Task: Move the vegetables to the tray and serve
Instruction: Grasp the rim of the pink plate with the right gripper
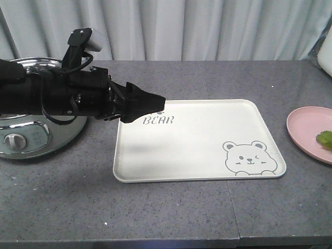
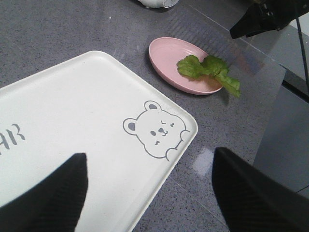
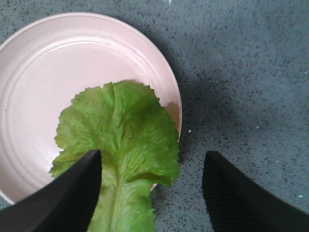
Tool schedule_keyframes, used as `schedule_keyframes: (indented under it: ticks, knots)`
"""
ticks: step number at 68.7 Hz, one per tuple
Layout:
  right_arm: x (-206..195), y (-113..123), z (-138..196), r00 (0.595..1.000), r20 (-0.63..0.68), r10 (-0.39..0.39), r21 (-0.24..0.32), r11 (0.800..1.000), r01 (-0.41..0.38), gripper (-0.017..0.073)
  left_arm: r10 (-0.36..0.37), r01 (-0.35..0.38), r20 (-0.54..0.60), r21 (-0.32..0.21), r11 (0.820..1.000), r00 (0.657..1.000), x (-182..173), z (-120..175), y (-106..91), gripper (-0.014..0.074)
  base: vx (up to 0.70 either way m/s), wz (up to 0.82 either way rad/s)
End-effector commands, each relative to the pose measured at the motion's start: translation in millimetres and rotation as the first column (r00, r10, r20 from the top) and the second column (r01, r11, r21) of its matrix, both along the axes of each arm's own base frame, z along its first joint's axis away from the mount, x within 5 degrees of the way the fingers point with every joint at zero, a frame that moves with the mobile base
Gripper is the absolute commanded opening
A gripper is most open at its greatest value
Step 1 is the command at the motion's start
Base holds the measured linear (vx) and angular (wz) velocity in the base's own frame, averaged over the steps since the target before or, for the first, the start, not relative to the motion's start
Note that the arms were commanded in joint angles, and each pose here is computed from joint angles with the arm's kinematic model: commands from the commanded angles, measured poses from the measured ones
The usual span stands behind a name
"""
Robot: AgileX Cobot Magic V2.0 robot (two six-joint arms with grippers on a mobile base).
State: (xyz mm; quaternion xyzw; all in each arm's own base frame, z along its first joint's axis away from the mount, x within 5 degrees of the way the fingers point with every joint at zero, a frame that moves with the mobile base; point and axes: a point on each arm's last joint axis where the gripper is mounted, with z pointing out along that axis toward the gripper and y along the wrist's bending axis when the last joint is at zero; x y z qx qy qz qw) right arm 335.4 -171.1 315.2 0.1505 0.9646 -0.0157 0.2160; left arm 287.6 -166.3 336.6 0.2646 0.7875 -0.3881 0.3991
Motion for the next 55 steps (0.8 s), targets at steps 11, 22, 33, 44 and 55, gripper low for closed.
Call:
schedule_keyframes:
  ticks: [11,22,33,44,55]
  knots:
    - [12.3,-18.1,-4.3,1.000,0.018,0.007,-0.012,1.000,-0.006,0.0452,0.011,-0.008,0.041,-0.072,0.997,0.999,-5.5,22.9,-0.1,0.0524,0.00,0.00]
    - [26.0,-26.6,-27.5,1.000,0.011,0.020,-0.021,1.000,-0.019,0.0452,0.011,-0.008,0.041,-0.072,0.997,0.999,-5.5,22.9,-0.1,0.0524,0.00,0.00]
    - [37.7,-33.9,-48.9,1.000,0.011,0.029,-0.033,0.999,-0.028,0.0447,0.011,-0.008,0.041,-0.072,0.997,0.999,-5.5,22.9,-0.1,0.0524,0.00,0.00]
    - [45.4,-38.8,-64.4,0.999,0.013,0.033,-0.041,0.999,-0.033,0.0417,0.011,-0.008,0.041,-0.072,0.997,0.999,-5.5,22.9,-0.1,0.0524,0.00,0.00]
    - [47.2,-41.3,-71.1,0.999,0.004,0.042,-0.046,0.998,-0.042,0.0325,0.011,-0.008,0.041,-0.072,0.997,0.999,-5.5,22.9,-0.1,0.0524,0.00,0.00]
